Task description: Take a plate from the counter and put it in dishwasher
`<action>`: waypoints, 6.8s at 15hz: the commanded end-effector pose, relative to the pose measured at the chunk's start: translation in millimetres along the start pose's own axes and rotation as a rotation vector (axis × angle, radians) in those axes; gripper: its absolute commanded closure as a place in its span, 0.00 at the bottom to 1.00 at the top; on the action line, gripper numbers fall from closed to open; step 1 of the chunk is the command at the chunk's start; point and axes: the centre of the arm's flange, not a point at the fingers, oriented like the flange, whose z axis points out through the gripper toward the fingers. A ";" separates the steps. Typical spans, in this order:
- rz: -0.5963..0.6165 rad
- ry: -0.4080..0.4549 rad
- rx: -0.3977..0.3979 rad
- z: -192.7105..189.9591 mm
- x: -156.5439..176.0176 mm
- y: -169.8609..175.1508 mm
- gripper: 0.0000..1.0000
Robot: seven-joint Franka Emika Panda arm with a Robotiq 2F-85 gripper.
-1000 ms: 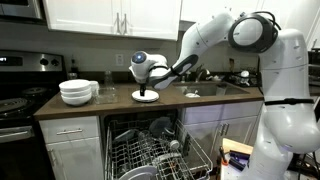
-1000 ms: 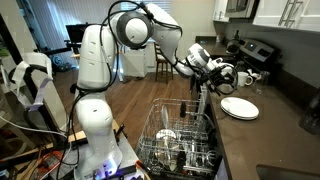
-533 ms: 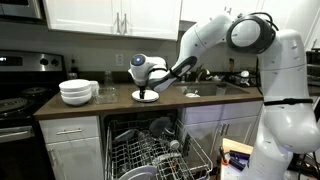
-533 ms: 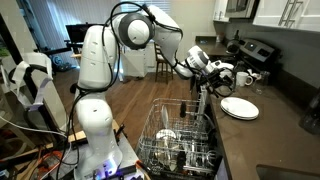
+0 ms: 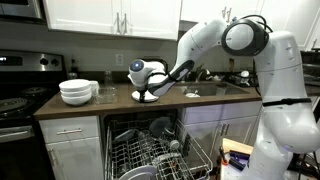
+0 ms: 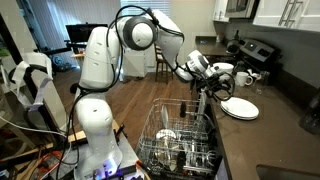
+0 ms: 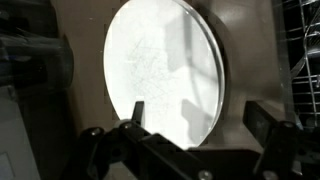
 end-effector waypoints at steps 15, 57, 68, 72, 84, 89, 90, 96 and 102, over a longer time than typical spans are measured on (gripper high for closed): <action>0.007 0.066 -0.102 26.9 13.2 5.5 0.17; -0.025 0.060 -0.184 36.9 13.8 2.6 0.09; -0.019 0.018 -0.176 34.9 12.0 10.3 0.00; -0.017 0.010 -0.189 36.8 12.2 13.4 0.00; -0.034 0.040 -0.228 46.4 14.3 16.3 0.00; -0.038 0.044 -0.231 47.1 14.2 16.5 0.19; -0.039 0.043 -0.230 47.6 14.3 16.0 0.25; -0.040 0.038 -0.226 50.5 14.3 15.0 0.17; -0.035 0.036 -0.226 54.1 13.2 18.1 0.29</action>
